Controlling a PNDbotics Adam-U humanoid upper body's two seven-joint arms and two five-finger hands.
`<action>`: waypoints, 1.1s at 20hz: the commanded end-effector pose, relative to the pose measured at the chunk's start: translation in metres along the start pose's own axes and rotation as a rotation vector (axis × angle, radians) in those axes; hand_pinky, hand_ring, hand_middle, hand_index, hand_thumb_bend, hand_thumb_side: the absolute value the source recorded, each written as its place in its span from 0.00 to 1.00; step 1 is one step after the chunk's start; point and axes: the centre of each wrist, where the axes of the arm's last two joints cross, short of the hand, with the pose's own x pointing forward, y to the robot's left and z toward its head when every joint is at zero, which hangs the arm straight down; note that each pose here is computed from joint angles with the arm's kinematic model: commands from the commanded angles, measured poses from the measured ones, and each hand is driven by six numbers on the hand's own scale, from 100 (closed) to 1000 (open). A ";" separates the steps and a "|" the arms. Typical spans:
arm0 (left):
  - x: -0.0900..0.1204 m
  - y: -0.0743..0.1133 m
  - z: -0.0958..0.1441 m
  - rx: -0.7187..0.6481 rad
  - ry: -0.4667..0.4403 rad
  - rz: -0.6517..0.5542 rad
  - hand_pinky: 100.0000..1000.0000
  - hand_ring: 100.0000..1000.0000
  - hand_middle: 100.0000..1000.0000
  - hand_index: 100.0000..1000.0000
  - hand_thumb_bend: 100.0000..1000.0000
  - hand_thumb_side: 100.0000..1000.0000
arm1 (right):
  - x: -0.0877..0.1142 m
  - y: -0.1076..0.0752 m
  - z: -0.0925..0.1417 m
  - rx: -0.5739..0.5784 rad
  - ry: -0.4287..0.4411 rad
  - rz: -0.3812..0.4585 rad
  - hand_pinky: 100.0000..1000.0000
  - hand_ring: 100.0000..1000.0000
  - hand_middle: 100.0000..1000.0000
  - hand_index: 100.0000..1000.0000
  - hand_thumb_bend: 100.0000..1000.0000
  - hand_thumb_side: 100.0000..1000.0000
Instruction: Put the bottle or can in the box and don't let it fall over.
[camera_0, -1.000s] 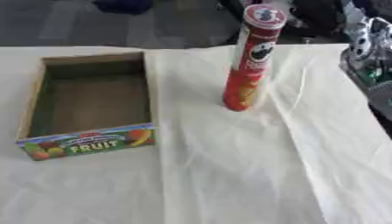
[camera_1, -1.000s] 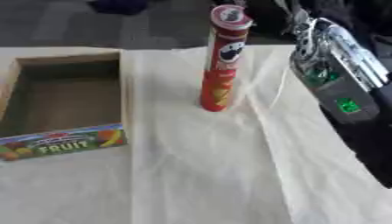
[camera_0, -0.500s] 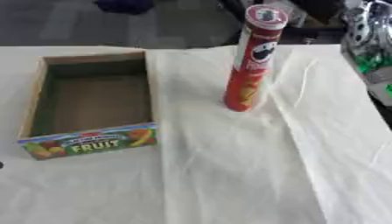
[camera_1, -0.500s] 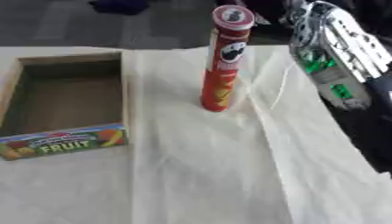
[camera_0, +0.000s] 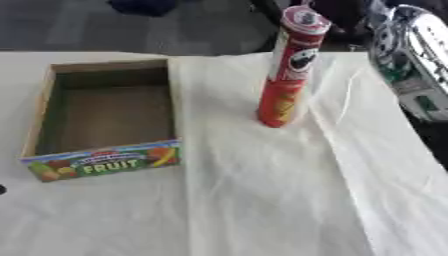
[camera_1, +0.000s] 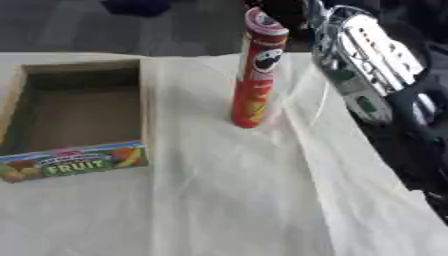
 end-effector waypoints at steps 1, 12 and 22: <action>0.005 0.001 -0.002 -0.010 -0.015 -0.013 0.48 0.86 0.83 0.79 0.07 0.78 | 0.002 -0.008 -0.002 0.092 0.086 -0.046 0.80 0.96 0.97 0.98 0.00 1.00; 0.006 0.000 -0.003 -0.017 -0.019 -0.015 0.48 0.87 0.83 0.79 0.07 0.79 | 0.013 0.005 -0.006 0.145 0.087 -0.045 0.82 0.96 0.97 0.98 0.00 1.00; 0.005 0.000 -0.004 -0.020 -0.017 -0.018 0.48 0.87 0.83 0.79 0.08 0.80 | 0.011 0.013 -0.013 0.173 0.108 -0.038 0.83 0.97 0.98 0.99 0.00 1.00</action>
